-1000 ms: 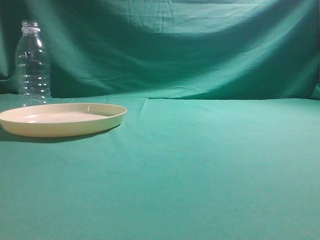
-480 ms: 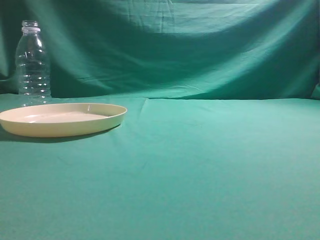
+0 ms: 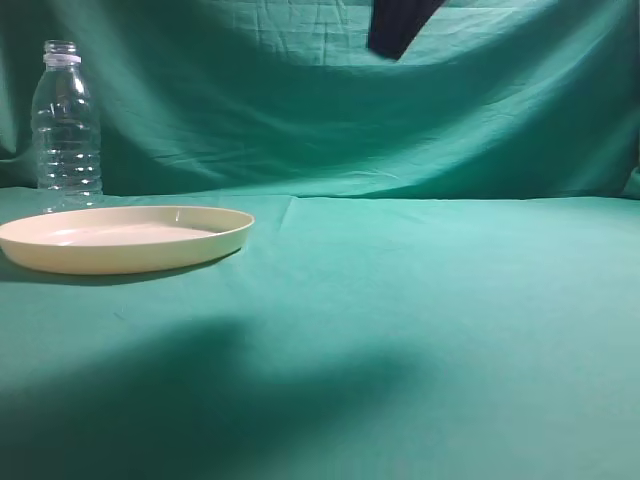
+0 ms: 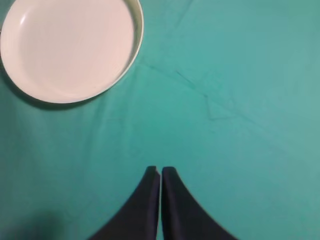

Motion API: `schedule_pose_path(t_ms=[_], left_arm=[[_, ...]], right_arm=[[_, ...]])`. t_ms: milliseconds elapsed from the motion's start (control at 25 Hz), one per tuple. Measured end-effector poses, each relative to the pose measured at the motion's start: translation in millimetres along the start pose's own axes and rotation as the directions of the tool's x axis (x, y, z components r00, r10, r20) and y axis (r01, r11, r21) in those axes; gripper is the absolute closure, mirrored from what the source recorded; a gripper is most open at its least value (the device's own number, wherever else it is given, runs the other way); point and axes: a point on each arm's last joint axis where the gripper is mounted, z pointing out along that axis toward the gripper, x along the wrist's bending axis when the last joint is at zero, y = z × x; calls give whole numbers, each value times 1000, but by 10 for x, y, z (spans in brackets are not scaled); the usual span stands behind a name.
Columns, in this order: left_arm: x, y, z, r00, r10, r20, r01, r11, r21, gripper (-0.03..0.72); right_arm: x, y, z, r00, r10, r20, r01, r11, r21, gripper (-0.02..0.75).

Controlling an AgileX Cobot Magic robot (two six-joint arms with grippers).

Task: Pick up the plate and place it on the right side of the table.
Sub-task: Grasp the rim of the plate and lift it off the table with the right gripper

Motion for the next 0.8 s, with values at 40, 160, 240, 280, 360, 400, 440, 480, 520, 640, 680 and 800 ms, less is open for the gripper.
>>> schedule_pose_path(t_ms=[40,160,240,280,360,400,440,480,520,640,680,800], left_arm=[[0,0,0,1000,0,0,0,1000,0,688],[0,0,0,1000,0,0,0,1000,0,688],[0,0,0,1000,0,0,0,1000,0,688],[0,0,0,1000,0,0,0,1000,0,688],[0,0,0,1000,0,0,0,1000,0,688],[0,0,0,1000,0,0,0,1000,0,688],[0,0,0,1000,0,0,0,1000,0,688],[0,0,0,1000,0,0,0,1000,0,688],[0,0,0,1000,0,0,0,1000,0,688],[0,0,0,1000,0,0,0,1000,0,688],[0,0,0,1000,0,0,0,1000,0,688],[0,0,0,1000,0,0,0,1000,0,688]], right_arm=[[39,89,97,1000,-2,7,2,1000,29,738],[103,325,361,999,-1,38,-3,993,116,738],[143,465,557,999,-12,46,5,987,158,738],[169,539,649,999,-20,45,13,986,165,738],[212,664,819,999,-34,40,27,987,160,738],[239,719,911,999,-40,36,33,987,155,706],[261,772,978,999,-42,32,37,989,143,691],[289,807,1073,999,-40,22,37,990,138,635],[301,826,1149,999,-35,16,33,990,136,592],[305,839,1412,1000,-29,9,27,991,131,395],[304,827,1483,1000,-28,9,27,991,133,343],[283,790,1657,999,-30,10,28,990,139,261]])
